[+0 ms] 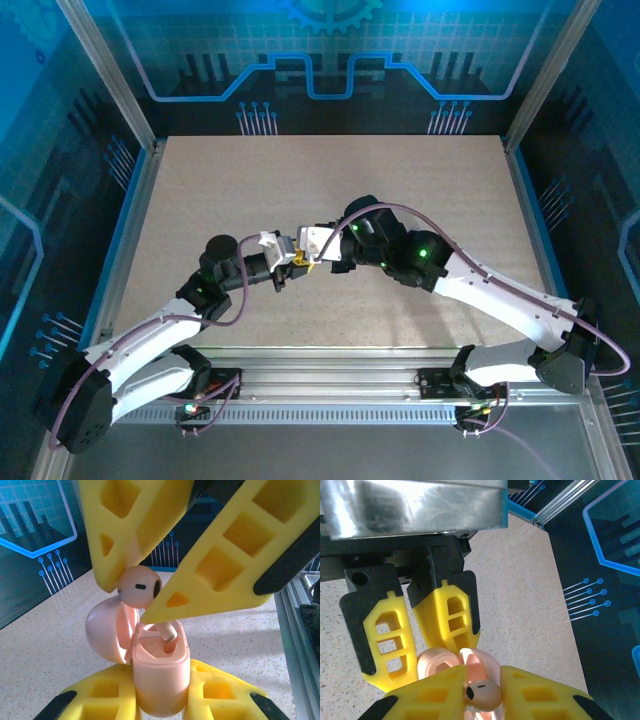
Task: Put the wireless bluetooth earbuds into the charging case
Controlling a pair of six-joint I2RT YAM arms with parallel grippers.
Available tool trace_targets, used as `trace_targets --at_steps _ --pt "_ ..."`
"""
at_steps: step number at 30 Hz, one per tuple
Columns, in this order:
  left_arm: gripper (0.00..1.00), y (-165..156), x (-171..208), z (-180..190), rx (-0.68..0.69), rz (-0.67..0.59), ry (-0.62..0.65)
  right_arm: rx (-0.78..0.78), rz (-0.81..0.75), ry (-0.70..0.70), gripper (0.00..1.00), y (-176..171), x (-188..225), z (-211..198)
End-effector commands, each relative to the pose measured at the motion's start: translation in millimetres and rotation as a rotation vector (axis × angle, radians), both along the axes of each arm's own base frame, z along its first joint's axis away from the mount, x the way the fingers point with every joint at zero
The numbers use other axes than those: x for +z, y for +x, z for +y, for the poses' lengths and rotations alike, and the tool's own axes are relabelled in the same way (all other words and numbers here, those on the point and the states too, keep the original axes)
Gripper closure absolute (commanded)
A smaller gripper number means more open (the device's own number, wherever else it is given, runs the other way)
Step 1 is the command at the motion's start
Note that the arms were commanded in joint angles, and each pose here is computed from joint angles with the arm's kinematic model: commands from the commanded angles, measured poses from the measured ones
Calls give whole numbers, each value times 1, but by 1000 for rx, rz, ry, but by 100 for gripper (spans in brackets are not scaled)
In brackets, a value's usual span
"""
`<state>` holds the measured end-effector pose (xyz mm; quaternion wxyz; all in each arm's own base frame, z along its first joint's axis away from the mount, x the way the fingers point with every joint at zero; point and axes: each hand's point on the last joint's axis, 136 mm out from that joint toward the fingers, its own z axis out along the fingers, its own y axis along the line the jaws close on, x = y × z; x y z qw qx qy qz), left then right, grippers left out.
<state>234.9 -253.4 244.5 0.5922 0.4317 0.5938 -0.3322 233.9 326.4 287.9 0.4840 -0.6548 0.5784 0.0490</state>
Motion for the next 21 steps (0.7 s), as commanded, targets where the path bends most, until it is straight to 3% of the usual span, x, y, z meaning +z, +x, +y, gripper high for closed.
trace_targets --at_steps 1,21 --pt "88 -1 24 0 6 -56 -52 -17 -19 23 77 -2 6 -2" --pt "87 1 32 0 13 -16 -107 -42 -86 12 77 1 5 0"
